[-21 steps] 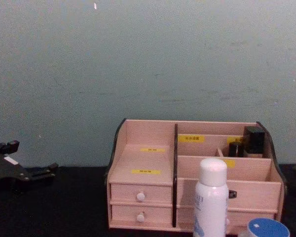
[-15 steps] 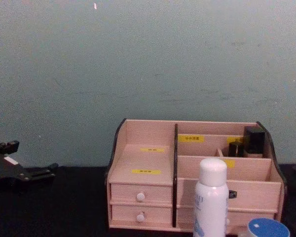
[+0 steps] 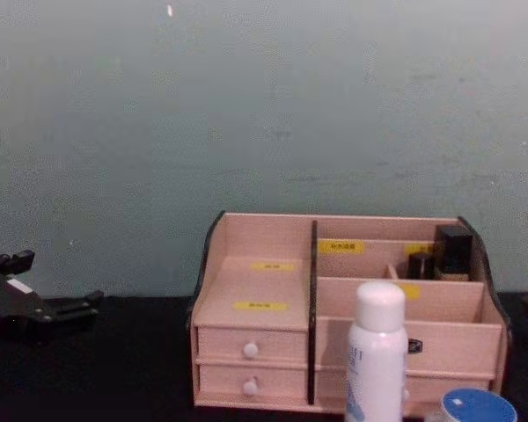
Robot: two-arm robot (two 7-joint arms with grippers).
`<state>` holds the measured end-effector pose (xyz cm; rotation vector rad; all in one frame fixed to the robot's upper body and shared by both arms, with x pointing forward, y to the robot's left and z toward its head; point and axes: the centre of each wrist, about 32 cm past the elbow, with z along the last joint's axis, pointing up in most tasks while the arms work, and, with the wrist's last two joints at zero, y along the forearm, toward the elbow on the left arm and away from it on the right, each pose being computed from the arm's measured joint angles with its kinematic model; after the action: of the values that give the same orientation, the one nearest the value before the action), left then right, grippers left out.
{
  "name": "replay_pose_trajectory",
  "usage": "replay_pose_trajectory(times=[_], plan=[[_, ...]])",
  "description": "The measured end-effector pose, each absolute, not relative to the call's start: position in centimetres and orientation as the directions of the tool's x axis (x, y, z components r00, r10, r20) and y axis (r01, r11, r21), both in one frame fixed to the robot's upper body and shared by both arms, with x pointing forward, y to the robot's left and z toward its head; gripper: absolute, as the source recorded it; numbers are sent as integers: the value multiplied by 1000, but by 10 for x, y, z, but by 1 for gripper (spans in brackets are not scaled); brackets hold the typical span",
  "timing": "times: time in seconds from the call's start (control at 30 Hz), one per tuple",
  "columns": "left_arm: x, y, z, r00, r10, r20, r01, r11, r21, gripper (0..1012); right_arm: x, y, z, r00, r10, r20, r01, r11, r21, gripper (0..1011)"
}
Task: Pick up the facial cleanser and watermelon frost from the table and place them into the tiered storage box.
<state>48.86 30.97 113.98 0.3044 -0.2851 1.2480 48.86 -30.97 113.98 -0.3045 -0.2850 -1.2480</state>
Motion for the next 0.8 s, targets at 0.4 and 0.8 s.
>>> replay_pose_trajectory(times=[0.4, 0.8], plan=[[489, 310, 1140, 292, 880, 374, -955, 287, 70, 1001, 488, -313, 1141, 280, -880, 383, 958, 282, -52, 1002], [489, 310, 1140, 292, 880, 374, -955, 287, 70, 1001, 460, -330, 1159, 336, -876, 347, 935, 354, -11, 1003]])
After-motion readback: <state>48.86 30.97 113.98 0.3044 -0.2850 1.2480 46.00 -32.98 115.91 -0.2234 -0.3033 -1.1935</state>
